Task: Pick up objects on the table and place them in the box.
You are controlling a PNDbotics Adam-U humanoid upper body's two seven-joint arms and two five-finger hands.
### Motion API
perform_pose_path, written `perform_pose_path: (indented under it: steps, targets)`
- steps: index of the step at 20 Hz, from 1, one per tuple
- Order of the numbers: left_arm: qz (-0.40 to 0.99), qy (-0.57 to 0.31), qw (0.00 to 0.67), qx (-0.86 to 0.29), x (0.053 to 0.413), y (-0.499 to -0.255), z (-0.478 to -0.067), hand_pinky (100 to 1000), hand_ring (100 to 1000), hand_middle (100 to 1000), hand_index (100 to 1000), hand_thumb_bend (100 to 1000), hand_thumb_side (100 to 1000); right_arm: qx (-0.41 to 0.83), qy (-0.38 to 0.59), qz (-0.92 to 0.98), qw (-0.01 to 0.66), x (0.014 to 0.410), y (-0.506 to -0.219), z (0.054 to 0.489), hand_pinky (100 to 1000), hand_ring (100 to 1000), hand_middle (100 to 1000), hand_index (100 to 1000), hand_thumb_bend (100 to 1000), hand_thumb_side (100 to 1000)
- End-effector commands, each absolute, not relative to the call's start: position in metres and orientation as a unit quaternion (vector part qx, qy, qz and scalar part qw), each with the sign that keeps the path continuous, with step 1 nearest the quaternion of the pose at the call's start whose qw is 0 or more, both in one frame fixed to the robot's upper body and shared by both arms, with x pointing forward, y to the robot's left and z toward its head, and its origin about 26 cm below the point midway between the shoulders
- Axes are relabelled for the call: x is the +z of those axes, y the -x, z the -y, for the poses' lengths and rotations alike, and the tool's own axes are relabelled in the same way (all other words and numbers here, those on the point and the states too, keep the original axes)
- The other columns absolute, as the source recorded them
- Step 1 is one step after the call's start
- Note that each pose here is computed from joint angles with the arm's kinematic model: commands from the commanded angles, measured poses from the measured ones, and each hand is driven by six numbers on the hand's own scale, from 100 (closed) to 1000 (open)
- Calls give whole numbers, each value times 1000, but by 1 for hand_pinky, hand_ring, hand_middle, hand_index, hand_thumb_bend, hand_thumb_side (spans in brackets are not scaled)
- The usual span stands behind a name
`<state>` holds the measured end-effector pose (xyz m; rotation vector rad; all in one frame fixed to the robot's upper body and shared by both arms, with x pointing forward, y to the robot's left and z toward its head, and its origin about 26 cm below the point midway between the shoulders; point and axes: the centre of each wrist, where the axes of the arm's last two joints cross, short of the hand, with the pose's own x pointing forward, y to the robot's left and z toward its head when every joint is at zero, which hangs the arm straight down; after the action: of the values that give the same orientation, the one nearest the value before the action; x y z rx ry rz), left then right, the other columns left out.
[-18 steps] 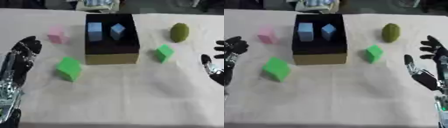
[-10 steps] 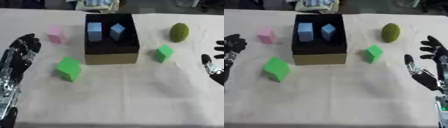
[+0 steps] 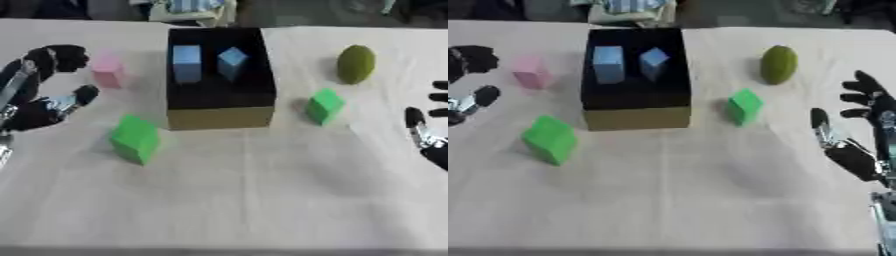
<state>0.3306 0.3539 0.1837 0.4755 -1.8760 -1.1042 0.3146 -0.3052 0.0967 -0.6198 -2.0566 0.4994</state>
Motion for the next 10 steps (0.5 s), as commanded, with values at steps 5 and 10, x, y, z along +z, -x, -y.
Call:
perform_pose_path:
  steps: [5, 10]
  targets:
    - [623, -222, 362, -657, 226, -347, -347, 837, 814, 778, 870, 569, 486, 215, 257, 834, 438, 106, -315, 310, 651, 779, 805, 962, 318, 481]
    - [557, -212, 336, -729, 225, -362, -338, 837, 820, 792, 874, 562, 459, 217, 256, 833, 440, 105, -315, 311, 650, 779, 805, 962, 315, 482]
